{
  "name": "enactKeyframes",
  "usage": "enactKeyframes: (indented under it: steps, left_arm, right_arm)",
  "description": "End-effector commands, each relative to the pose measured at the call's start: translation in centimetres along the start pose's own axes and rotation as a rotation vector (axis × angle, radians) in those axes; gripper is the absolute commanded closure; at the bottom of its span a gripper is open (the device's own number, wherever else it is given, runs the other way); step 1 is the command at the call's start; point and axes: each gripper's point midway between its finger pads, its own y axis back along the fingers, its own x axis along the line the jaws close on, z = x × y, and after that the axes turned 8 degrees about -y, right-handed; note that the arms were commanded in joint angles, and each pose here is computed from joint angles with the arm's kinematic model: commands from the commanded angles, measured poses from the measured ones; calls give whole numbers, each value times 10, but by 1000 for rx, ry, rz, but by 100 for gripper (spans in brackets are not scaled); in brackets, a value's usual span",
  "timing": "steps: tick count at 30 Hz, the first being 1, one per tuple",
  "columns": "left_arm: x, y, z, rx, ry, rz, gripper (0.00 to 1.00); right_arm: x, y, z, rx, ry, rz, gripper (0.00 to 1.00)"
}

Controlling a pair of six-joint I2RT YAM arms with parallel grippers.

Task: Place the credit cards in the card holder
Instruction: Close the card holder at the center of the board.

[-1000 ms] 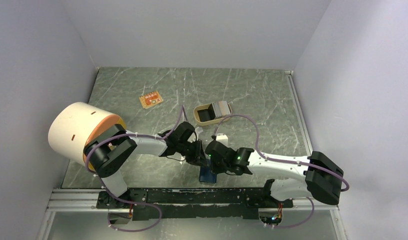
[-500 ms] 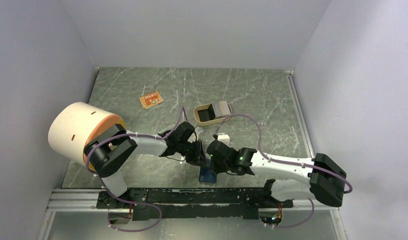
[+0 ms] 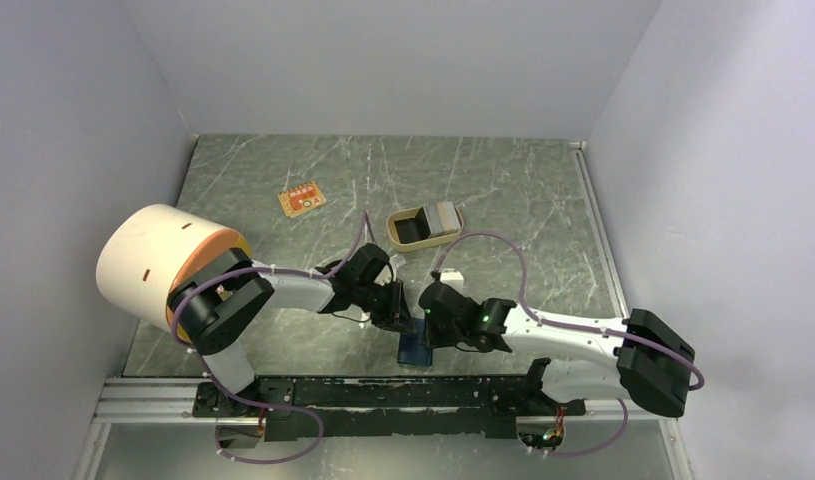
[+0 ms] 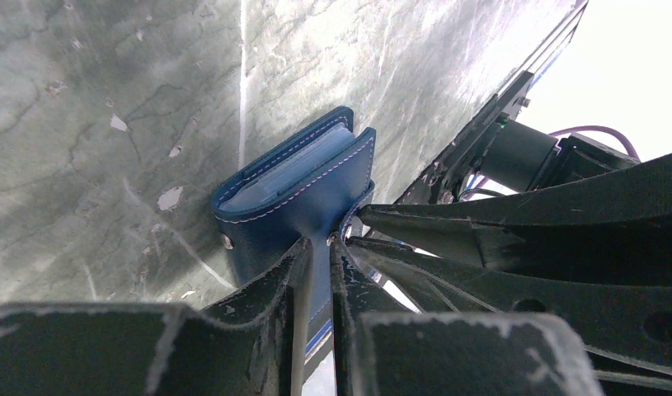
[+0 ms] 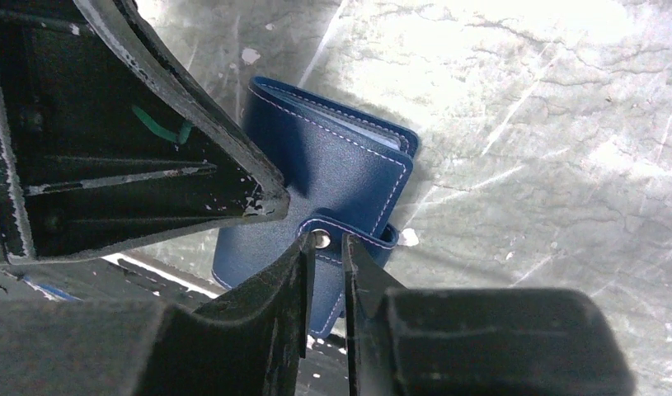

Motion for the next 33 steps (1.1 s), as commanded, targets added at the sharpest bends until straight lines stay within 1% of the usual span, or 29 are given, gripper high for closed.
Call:
enactKeyframes:
  steps: [1, 9, 20, 27, 33]
  left_arm:
    - [1, -4, 0, -1, -17, 6, 81]
    - [2, -5, 0, 4, -18, 9, 81]
    - [4, -6, -1, 7, -18, 10, 81]
    - [4, -6, 1, 4, -20, 16, 81]
    - [7, -8, 0, 7, -17, 19, 81]
  right_arm:
    - [3, -5, -3, 19, 1, 35, 78]
    - [8, -6, -6, 41, 14, 61, 81]
    - [-1, -9, -14, 84, 37, 17, 86]
    - [-10, -12, -24, 133, 57, -41, 87]
    - [-20, -11, -32, 149, 77, -110, 88]
